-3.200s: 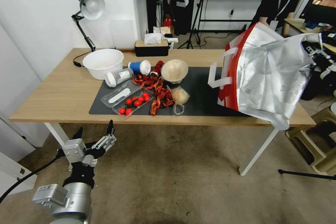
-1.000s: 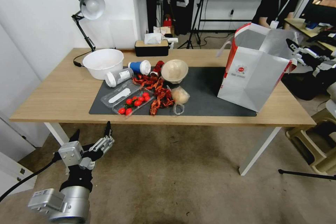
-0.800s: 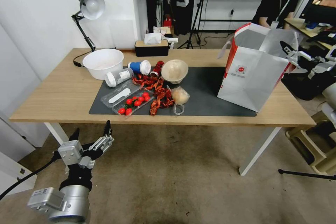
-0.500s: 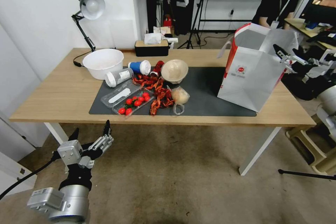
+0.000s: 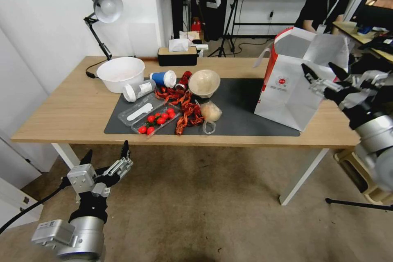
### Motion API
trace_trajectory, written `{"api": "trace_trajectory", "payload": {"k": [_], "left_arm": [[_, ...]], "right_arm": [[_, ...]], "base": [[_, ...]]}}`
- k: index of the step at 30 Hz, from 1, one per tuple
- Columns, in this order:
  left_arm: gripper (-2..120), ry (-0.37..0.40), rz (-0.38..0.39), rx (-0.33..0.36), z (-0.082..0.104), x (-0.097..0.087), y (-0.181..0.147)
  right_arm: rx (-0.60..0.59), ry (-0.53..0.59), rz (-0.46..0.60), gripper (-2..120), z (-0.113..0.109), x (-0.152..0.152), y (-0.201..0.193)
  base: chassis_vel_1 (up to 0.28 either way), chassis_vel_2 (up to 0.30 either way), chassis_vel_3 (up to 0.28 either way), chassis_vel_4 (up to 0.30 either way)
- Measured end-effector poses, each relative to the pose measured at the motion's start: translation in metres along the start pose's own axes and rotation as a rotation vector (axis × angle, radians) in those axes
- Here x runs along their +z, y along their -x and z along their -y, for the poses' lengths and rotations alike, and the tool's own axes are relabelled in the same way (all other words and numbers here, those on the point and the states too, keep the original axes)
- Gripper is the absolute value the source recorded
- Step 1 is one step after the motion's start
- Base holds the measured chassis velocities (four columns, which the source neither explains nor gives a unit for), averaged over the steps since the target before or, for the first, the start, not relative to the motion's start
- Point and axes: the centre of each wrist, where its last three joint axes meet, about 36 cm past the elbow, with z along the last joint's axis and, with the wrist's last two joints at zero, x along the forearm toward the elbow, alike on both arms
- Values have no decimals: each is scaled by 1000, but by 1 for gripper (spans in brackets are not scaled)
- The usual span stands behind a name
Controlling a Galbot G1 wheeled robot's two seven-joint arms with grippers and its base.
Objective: Pick up the food delivery bag from the floor and place it on the table.
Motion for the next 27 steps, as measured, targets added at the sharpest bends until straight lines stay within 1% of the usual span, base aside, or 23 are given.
{"api": "trace_trajectory", "payload": {"k": [1, 2, 5, 6, 9, 10, 13, 14, 16, 18, 21, 22, 24, 26, 27], "left_arm": [[100, 2, -4, 0, 0, 0, 0], [100, 2, -4, 0, 0, 0, 0], [100, 25, -3, 0, -1, 2, 2], [100, 25, -3, 0, -1, 2, 2], [100, 39, -15, 13, -1, 2, 3], [100, 39, -15, 13, -1, 2, 3], [100, 51, -19, 26, -1, 2, 3], [100, 51, -19, 26, -1, 2, 3], [100, 55, -21, 29, -1, 4, 3], [100, 57, -22, 30, -1, 4, 3], [100, 63, -26, 33, -1, 6, 3], [100, 63, -26, 33, -1, 6, 3], [100, 70, -29, 33, -2, 7, 3], [100, 71, -29, 32, -2, 7, 3], [100, 74, -31, 32, -3, 8, 3]], "right_arm": [[13, -28, 2, 100, -7, 4, -7], [13, -28, 2, 100, -7, 4, -7], [63, -126, 3, 100, -25, 17, -31], [63, -126, 3, 100, -25, 17, -31], [112, -159, -8, 100, -41, 26, -52], [112, -159, -8, 100, -41, 26, -52], [175, -152, -43, 100, -60, 43, -74], [175, -152, -43, 100, -60, 43, -74], [204, -134, -61, 100, -71, 53, -84], [212, -130, -63, 100, -74, 56, -86], [238, -120, -73, 100, -84, 68, -94], [238, -120, -73, 100, -84, 68, -94], [263, -108, -84, 100, -95, 81, -103], [266, -106, -87, 100, -97, 84, -104], [272, -101, -92, 100, -102, 89, -108]], "base": [[0, 0, 0, 0], [0, 0, 0, 0], [0, 0, 0, 0], [0, 0, 0, 0], [0, 0, 0, 0], [0, 0, 0, 0], [0, 0, 0, 0], [0, 0, 0, 0], [0, 0, 0, 0], [0, 0, 0, 0], [0, 0, 0, 0], [0, 0, 0, 0], [0, 0, 0, 0], [0, 0, 0, 0], [0, 0, 0, 0]]}}
